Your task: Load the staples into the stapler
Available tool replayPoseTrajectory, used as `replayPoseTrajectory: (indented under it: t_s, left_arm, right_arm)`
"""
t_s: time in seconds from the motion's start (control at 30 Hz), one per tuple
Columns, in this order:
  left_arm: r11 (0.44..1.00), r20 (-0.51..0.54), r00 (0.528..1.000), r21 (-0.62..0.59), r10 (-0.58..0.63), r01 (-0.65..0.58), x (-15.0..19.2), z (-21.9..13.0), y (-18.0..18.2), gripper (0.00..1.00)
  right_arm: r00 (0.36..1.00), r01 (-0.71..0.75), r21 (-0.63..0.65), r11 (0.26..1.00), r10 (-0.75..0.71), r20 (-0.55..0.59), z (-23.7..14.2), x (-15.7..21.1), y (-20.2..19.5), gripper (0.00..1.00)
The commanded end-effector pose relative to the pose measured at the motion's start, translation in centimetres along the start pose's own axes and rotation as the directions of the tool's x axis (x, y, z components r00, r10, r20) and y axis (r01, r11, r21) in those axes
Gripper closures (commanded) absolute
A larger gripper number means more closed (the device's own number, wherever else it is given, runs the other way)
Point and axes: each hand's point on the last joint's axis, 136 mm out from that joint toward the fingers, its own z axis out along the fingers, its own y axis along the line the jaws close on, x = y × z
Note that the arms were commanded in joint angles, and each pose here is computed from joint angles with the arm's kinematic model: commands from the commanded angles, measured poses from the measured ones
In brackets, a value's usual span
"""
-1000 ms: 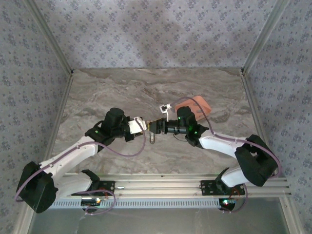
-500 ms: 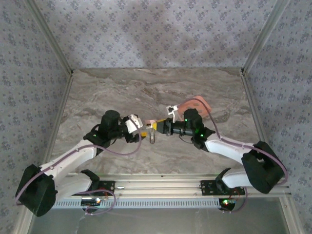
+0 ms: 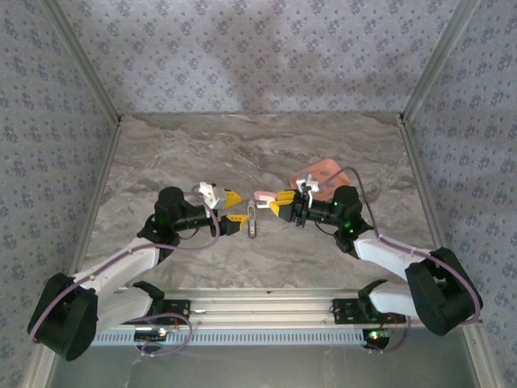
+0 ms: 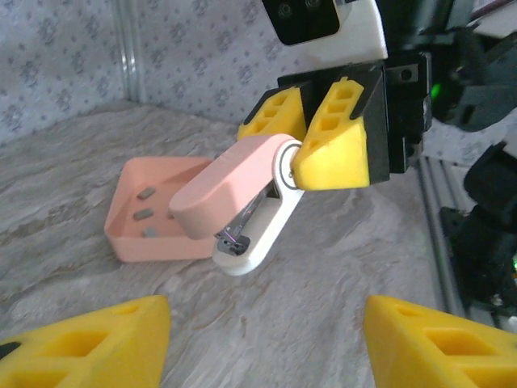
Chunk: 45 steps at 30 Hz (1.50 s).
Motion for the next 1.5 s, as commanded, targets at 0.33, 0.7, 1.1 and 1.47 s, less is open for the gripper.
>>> replayPoseTrajectory:
  t_s: [0.33, 0.7, 1.1, 1.47]
  left_arm:
    - [0.981, 0.053, 0.998, 0.190, 0.031, -0.040, -1.6, 1.2, -2.9, 0.44]
    - [0.975, 0.089, 0.995, 0.212, 0.042, -0.060, -2.6, 1.5, -3.2, 0.55]
    - [0.973, 0.080, 0.996, 0.225, 0.033, -0.050, -2.4, 1.5, -3.4, 0.71]
    - [0.975, 0.062, 0.997, 0.213, 0.051, -0.063, -2.3, 1.3, -3.5, 0.87]
  right_arm:
    - [0.968, 0.242, -0.275, 0.931, -0.212, 0.135, 1.1, -3.0, 4.6, 0.98]
    - [0.971, 0.233, -0.311, 0.921, -0.200, 0.134, 1.7, -2.9, 5.1, 0.98]
    - [0.972, 0.227, -0.317, 0.921, -0.194, 0.132, 2.0, -2.5, 5.2, 0.99]
    - [0.979, 0.196, -0.298, 0.934, -0.170, 0.110, 1.9, -1.6, 4.7, 0.84]
